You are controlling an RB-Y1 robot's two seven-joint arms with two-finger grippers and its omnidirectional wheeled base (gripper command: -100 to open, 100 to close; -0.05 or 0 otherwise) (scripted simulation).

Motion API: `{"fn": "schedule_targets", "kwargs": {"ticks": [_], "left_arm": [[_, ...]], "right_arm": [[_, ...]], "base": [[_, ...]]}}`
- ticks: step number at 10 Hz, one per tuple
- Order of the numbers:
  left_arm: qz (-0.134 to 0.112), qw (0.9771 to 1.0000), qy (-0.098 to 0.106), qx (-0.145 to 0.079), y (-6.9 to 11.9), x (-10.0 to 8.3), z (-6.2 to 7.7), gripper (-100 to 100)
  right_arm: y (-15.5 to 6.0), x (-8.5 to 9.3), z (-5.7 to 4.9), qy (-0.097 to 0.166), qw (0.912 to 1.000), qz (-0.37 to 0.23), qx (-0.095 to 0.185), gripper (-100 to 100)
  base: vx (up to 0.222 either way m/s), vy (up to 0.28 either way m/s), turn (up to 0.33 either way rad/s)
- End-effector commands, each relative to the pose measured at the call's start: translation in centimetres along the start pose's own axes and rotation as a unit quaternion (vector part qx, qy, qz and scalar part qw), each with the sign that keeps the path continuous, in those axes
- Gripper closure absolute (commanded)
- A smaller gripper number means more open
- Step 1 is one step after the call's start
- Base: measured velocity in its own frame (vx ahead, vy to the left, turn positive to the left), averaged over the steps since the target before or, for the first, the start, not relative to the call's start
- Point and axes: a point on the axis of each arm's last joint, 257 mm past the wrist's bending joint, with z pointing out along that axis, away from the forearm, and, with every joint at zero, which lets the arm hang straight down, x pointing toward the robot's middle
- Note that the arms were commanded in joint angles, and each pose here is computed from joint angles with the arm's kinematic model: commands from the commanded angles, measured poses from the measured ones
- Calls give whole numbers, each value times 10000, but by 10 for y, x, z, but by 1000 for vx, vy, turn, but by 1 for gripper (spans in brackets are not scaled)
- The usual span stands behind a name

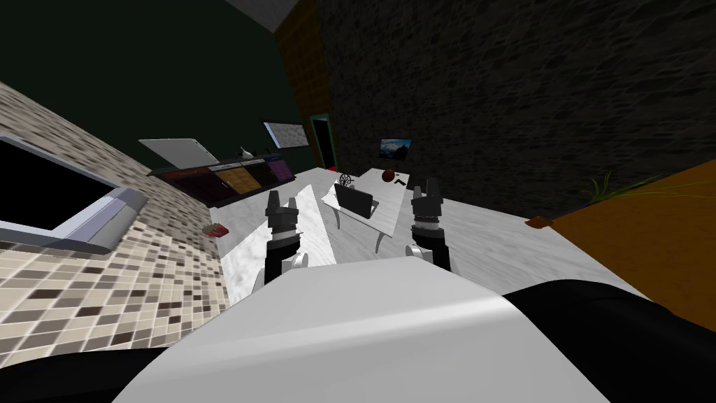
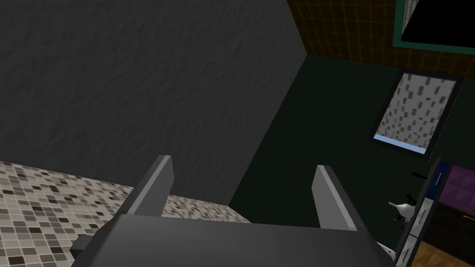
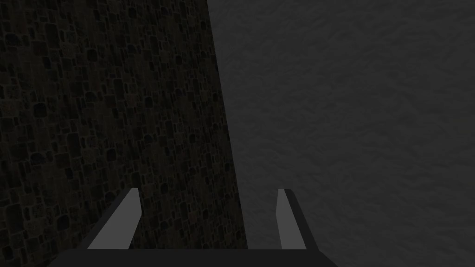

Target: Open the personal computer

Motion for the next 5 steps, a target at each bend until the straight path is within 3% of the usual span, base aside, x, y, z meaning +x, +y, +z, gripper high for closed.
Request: {"fn": "schedule_targets", "kwargs": {"ticks": [1,5], "left_arm": [[0,10000,0,0,0,0,0,0],[0,10000,0,2,0,0,0,0]], "right_arm": [[0,0,0,0,10000,0,0,0],[0,0,0,0,10000,0,-1,0]], "base": [[0,0,0],[0,0,0]]}}
